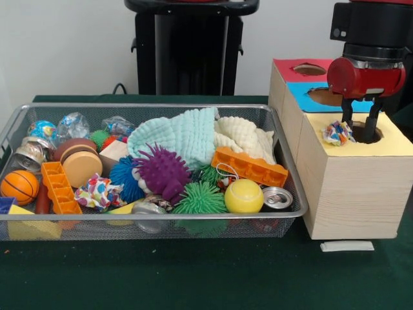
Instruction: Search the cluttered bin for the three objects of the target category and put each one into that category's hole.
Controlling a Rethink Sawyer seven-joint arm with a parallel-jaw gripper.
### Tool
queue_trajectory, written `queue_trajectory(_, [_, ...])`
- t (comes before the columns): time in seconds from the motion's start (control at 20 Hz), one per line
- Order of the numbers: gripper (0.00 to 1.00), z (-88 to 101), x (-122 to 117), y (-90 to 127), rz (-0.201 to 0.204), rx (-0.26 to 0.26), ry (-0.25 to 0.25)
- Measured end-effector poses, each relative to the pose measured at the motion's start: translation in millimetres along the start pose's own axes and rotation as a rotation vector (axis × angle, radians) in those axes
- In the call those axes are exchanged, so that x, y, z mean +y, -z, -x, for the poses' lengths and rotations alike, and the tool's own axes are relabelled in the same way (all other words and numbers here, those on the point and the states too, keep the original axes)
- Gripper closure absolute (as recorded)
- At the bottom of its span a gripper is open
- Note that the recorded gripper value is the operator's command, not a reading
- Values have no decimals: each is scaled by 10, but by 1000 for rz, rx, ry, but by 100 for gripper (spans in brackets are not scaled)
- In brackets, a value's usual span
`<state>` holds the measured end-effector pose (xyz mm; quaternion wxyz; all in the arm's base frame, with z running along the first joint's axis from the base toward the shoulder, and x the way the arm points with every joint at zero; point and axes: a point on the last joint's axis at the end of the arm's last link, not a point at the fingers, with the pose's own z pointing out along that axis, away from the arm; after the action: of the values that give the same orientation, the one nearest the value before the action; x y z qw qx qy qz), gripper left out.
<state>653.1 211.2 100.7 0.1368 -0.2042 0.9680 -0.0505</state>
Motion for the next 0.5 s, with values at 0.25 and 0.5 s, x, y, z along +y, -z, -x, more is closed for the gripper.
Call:
queue_trajectory(0.25, [100,2,-39,16,3,-2,-7])
queue_trajectory(0.5, [100,47,-217,144,-14,-15,-23])
